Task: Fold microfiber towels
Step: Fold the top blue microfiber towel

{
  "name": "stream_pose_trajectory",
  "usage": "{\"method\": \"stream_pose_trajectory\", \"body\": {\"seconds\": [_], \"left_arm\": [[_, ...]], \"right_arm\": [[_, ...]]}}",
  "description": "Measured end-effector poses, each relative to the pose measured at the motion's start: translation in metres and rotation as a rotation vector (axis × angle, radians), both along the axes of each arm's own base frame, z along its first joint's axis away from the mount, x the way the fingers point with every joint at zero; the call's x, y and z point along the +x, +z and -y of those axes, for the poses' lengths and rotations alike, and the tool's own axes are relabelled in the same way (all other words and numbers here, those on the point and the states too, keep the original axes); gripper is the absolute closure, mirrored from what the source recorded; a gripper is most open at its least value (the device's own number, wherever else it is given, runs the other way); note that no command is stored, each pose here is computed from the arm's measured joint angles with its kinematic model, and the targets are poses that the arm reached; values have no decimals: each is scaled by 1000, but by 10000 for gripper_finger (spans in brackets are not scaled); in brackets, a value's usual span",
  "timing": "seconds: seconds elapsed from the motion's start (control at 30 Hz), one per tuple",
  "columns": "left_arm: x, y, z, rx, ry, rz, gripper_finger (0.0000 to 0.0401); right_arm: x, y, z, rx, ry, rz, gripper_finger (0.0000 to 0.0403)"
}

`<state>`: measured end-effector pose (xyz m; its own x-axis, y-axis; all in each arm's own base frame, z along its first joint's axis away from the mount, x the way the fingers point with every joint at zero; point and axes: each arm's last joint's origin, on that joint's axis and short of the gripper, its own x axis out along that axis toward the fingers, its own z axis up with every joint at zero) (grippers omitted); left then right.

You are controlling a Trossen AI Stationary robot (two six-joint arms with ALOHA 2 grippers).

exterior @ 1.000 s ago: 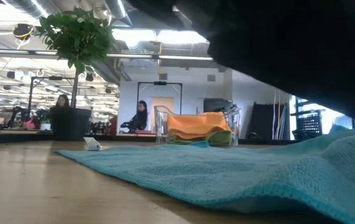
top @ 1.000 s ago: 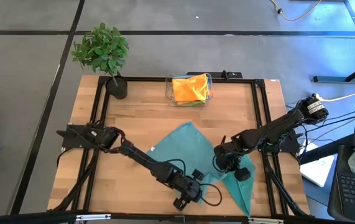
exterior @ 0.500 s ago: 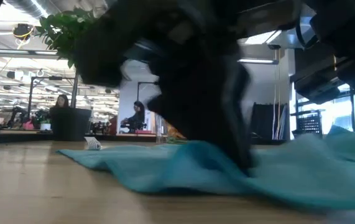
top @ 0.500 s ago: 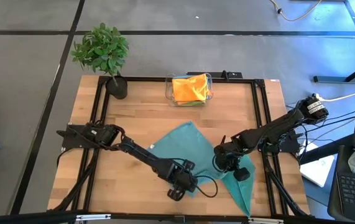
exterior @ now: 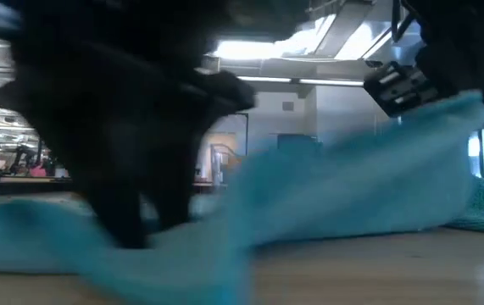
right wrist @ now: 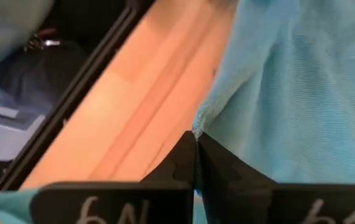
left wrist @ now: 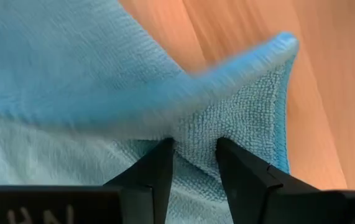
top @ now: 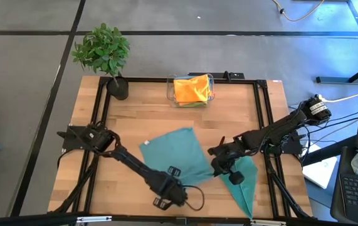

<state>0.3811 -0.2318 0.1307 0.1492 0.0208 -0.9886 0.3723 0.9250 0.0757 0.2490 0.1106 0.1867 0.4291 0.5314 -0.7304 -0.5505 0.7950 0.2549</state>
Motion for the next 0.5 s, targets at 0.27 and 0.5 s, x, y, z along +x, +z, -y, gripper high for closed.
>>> {"method": "stream_pose_trajectory", "body": {"seconds": [0.27, 0.5], "left_arm": [[-27, 6, 17, 64, 46, -73, 280], [-27, 26, 28, 75, 65, -61, 280]], "right_arm": [[11, -6, -9, 53, -27, 37, 391], [18, -40, -22, 28, -8, -50, 385]]}}
